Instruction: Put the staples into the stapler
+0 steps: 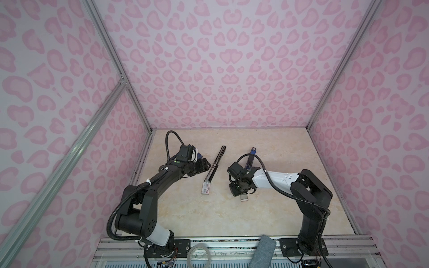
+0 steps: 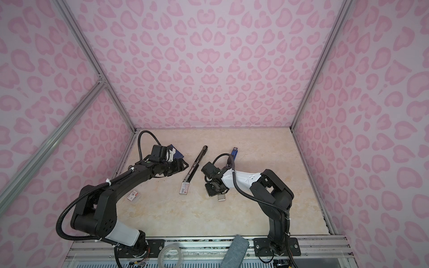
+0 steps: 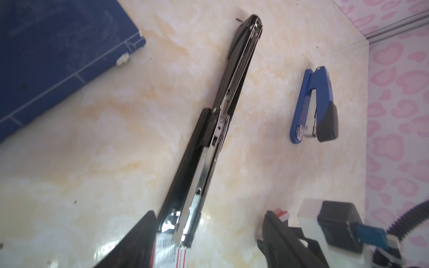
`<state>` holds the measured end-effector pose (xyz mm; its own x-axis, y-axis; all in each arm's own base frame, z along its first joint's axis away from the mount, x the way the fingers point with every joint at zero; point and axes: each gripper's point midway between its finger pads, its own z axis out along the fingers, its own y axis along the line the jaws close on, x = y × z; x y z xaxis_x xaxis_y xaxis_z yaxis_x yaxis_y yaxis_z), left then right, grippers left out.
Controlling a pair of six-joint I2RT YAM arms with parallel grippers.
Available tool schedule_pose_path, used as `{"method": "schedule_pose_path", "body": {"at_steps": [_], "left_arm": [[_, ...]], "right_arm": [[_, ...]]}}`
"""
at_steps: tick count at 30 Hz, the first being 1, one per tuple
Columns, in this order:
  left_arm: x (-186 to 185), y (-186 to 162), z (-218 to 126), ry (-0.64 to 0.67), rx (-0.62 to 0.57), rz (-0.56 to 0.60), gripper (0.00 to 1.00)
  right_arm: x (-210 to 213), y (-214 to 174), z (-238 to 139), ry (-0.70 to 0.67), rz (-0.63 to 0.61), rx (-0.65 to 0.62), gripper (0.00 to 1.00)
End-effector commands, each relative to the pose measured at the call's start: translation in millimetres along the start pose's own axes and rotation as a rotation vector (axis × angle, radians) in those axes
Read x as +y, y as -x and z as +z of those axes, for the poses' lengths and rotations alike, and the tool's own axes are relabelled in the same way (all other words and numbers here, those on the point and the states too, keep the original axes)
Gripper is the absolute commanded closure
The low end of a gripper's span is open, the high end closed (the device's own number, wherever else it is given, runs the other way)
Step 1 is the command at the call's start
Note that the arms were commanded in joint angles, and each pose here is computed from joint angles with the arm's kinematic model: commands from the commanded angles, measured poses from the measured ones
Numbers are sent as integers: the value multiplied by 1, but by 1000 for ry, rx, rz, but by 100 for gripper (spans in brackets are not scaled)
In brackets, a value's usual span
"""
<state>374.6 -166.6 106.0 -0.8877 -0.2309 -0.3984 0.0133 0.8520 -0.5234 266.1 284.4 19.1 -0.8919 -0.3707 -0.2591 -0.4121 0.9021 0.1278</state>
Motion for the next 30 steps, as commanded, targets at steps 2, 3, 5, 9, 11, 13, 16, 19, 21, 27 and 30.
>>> {"method": "schedule_pose_path", "body": {"at_steps": [2, 3, 5, 9, 11, 13, 16, 19, 21, 27, 30], "left_arm": [[-10, 27, 24, 36, -24, 94, 24], [-13, 29, 31, 45, -19, 110, 24], [-18, 37, 48, 77, -4, 149, 24], [-23, 53, 79, 144, 24, 220, 24], [-23, 57, 94, 182, 45, 259, 24], [-20, 60, 107, 220, 66, 295, 26], [-18, 61, 124, 251, 101, 341, 30], [-18, 61, 134, 268, 121, 366, 32], [-20, 58, 139, 264, 133, 387, 34], [-26, 48, 152, 243, 176, 428, 43], [-34, 41, 154, 220, 190, 450, 45]], "right_arm": [[-10, 1, -14, 11, 56, -45, 62], [-9, 5, -20, 32, 63, -66, 61], [-10, 16, -32, 66, 86, -116, 58], [-12, 38, -45, 157, 137, -183, 56], [-15, 52, -48, 192, 160, -221, 55], [-19, 65, -48, 212, 170, -252, 55], [-23, 88, -46, 262, 193, -303, 55], [-30, 112, -38, 303, 231, -341, 55], [-35, 126, -31, 318, 251, -351, 56], [-51, 151, -3, 297, 318, -350, 58], [-64, 154, 8, 270, 367, -344, 58]]}}
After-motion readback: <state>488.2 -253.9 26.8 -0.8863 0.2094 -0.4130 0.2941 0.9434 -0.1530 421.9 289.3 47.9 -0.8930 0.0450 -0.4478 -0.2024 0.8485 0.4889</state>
